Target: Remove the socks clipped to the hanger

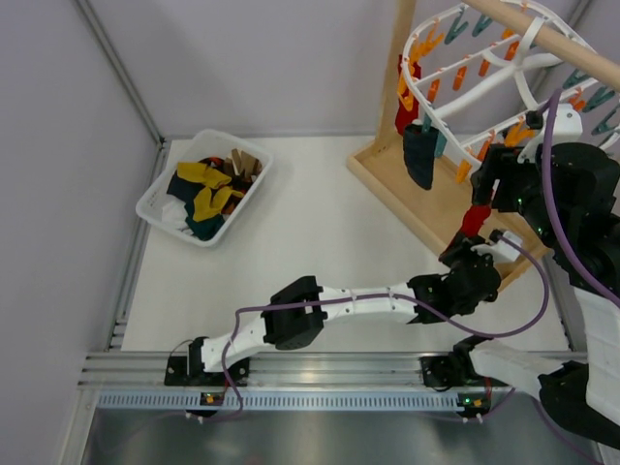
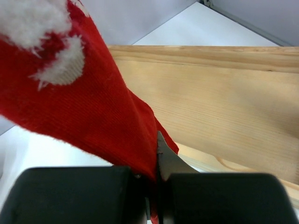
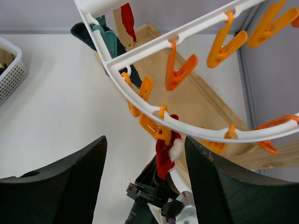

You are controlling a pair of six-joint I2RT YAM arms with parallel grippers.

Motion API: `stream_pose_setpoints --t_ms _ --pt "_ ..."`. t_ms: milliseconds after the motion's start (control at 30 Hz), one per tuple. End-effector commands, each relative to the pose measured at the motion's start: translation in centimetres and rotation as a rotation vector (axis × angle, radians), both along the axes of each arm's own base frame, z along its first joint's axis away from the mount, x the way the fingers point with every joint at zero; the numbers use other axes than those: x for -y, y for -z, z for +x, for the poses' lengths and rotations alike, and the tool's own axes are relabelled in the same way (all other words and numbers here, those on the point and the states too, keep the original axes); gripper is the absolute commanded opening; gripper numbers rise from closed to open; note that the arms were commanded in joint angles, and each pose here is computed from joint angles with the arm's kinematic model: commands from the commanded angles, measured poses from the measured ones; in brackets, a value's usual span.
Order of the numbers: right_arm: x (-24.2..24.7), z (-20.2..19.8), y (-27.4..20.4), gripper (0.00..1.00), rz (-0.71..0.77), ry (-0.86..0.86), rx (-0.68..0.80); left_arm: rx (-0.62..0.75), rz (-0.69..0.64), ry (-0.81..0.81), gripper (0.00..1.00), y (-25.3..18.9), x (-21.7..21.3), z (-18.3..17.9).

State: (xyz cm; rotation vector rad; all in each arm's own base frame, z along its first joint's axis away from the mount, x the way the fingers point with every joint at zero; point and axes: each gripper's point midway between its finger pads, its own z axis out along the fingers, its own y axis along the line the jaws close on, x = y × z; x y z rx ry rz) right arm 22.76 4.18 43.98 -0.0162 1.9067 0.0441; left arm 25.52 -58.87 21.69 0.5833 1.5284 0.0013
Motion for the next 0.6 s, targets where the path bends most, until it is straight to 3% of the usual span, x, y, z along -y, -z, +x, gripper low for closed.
stream_pose_setpoints --t_ms 0,233,567 --pt "0.7 -1.0 0.3 0.65 -0.032 0.013 -0.008 0.016 -0.04 -0.006 0.0 -1.9 0.2 0.0" --pt "0.9 -1.8 1.5 0.6 -0.042 0.012 -0.035 0.016 -0.034 0.003 0.0 -1.8 0.3 0.0" --pt "1.1 -1.0 3.6 0.62 -0.094 0.038 -0.071 0.009 -0.047 0.018 0.0 -1.9 0.5 -0.2"
